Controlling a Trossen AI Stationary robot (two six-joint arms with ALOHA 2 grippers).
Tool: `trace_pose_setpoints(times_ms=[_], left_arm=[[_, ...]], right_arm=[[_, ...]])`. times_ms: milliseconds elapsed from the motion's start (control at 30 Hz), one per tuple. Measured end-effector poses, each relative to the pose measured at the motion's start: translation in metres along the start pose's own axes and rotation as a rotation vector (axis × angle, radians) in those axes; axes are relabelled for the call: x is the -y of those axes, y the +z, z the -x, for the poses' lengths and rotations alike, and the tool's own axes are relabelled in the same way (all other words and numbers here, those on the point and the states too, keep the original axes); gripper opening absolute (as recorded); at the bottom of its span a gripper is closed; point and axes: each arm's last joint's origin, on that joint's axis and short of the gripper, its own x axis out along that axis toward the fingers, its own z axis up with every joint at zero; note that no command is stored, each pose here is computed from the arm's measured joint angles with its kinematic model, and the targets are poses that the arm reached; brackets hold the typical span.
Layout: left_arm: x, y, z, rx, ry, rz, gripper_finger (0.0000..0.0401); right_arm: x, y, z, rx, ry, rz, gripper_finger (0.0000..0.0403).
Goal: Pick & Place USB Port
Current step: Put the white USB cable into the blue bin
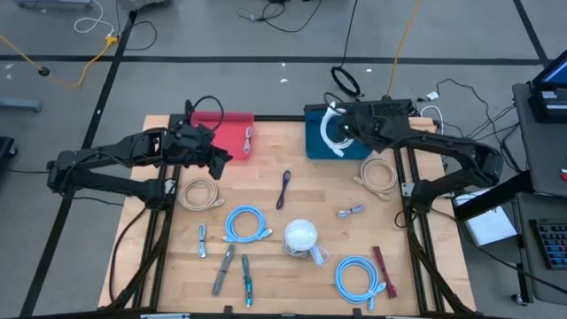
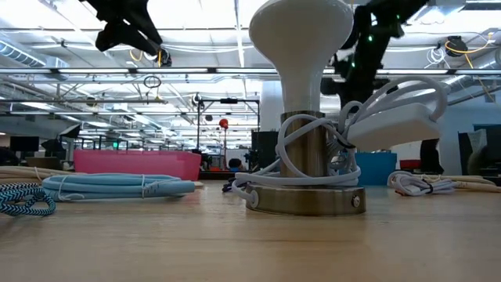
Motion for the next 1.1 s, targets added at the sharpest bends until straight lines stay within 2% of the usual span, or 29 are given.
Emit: trace_pose_setpoints(times_ms=[167,367,600,767,1100], left_arm=[[0.004,-0.003,0.001,-0.002,-0.009,-0.011,0.0136],[0.007,-0.004,0.001,0.001,-0.009,-0.019,0.0136],[0.007,-0.004,0.001,0.003,-0.008,-0.009,0.0136],[0.007,-0.004,0.001,0.001,-0.01,-0.005,0.0136],[0.008,-0.005,0.002,0.002,-0.013,-0.016,0.0136]], right_arm=[[0.007,-0.019,-0.017,-0.023,-0.011,-0.023,0.0028],[0.005,-0.029,-0.022,-0.005,0.014,-0.033,0.0028],[-0.003,-0.021,-0.021,0.072,0.087,-0.123,0.0026],[-0.002,-0.021,-0.022,0.079,0.073,-0.167,0.0026],[-0.005,-0.012,-0.022,0.205,0.057,-0.241,0.0026]])
